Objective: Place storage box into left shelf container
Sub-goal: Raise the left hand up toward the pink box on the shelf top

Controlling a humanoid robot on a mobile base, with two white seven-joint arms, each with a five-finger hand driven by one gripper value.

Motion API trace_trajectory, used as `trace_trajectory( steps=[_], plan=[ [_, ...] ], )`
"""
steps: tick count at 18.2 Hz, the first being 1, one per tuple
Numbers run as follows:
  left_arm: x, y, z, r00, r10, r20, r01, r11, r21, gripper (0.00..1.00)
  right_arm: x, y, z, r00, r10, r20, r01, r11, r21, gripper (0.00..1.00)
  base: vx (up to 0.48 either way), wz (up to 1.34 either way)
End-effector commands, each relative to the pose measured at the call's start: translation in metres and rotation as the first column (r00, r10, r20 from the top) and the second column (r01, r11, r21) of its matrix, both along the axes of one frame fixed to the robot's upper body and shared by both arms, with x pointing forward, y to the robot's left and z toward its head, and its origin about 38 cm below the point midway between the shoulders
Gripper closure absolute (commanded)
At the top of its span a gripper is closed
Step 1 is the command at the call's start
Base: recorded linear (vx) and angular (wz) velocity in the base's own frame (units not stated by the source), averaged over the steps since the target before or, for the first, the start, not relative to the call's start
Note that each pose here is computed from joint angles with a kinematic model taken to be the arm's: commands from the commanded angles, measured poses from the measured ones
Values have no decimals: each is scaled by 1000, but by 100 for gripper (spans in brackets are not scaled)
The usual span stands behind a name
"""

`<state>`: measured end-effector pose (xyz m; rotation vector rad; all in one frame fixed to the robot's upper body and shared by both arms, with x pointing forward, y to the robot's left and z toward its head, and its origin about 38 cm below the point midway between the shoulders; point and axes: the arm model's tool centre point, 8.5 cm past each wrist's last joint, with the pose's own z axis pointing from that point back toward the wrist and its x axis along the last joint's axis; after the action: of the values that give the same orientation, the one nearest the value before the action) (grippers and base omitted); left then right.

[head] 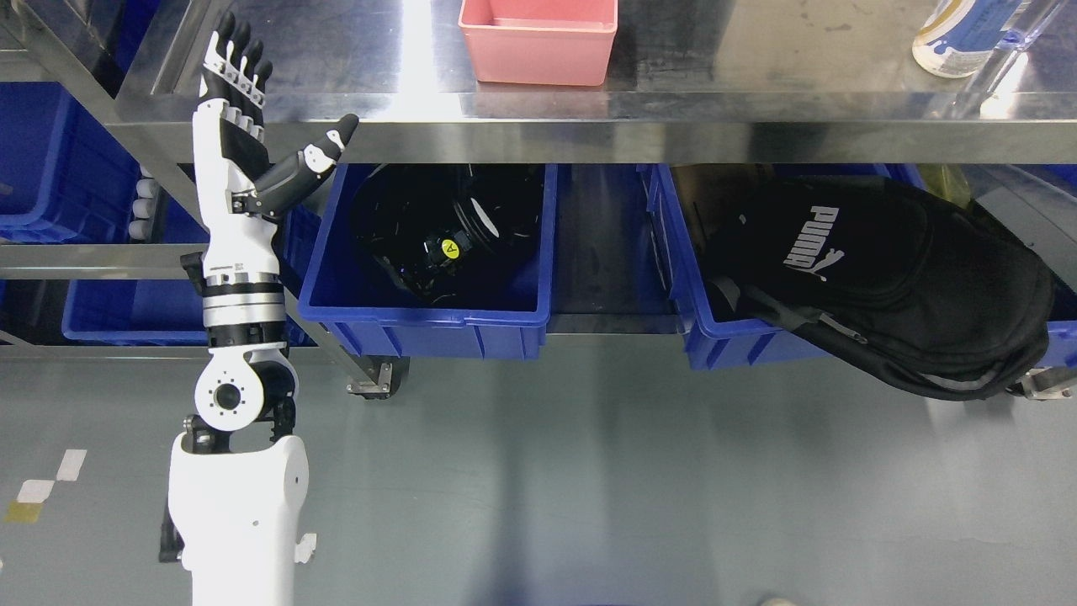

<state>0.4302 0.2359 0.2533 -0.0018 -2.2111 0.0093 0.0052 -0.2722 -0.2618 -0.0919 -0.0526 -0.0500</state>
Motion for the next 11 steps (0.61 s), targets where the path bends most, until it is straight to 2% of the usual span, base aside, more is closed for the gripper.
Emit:
trace_trajectory(
  steps=[1,4,7,8,11],
  plan=[
    [1,21,9,999,28,20,-28,1000,10,0,9,-12,1,1000,-19,23,20,1000,-18,0,0,0],
    [2,9,16,994,-109,27,105,987,122,0,9,-12,1,1000,-19,23,20,1000,-16,0,0,0],
    [9,7,50,975,-206,78,185,958,220,0,9,-12,1,1000,-19,23,20,1000,-18,0,0,0],
    [12,10,61,973,-213,88,188,955,229,0,9,-12,1,1000,-19,23,20,1000,-16,0,0,0],
    [21,39,132,968,-210,141,150,926,345,0,9,-12,1,1000,-19,23,20,1000,-18,0,0,0]
  ],
)
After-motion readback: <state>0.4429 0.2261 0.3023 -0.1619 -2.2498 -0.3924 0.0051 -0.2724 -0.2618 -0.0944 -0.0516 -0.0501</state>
